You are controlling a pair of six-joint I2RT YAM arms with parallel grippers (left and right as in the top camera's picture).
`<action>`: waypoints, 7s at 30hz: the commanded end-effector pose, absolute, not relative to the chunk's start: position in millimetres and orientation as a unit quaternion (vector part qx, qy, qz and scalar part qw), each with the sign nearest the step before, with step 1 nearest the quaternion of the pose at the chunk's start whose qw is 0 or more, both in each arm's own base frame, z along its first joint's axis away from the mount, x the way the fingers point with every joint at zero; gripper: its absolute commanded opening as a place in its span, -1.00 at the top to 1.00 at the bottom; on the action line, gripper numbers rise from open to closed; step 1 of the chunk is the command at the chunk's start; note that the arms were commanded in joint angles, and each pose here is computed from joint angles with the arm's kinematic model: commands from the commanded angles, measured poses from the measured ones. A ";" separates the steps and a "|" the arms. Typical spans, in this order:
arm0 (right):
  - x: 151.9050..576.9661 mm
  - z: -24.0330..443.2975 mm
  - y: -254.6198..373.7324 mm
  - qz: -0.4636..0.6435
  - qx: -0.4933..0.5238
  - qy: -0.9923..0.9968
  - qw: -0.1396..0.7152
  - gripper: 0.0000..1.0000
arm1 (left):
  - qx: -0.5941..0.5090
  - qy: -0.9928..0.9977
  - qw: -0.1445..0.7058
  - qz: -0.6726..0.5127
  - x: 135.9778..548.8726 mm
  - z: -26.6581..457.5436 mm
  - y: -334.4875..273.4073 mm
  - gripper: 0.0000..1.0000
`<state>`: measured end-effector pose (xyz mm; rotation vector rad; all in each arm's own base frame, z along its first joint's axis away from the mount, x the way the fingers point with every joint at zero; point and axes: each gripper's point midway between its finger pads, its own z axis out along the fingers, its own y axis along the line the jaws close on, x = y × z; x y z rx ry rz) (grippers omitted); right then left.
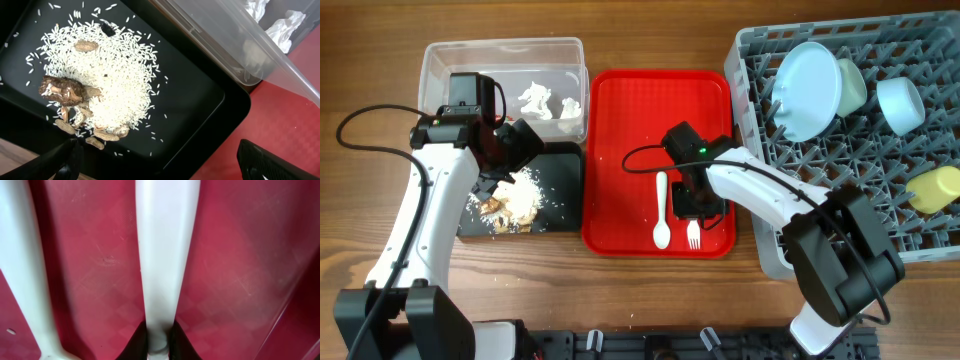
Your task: Sort waste into correct bins and load items into the dishwasher rack
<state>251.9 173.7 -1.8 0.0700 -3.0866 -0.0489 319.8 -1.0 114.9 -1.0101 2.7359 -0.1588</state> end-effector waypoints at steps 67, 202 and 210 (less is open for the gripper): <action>251.1 -21.2 228.1 -0.014 0.033 -0.996 0.079 0.35 | -0.348 0.929 0.116 -0.059 320.8 119.6 -0.6 -1.00; 245.2 174.2 30.8 -0.050 0.049 -0.707 -0.704 -0.99 | -0.063 0.907 0.389 -0.148 218.5 194.1 -59.5 -1.00; 245.2 174.1 30.8 -0.050 0.049 -0.707 -0.704 -0.99 | -0.063 0.907 0.389 -0.148 218.3 194.3 -59.5 -1.00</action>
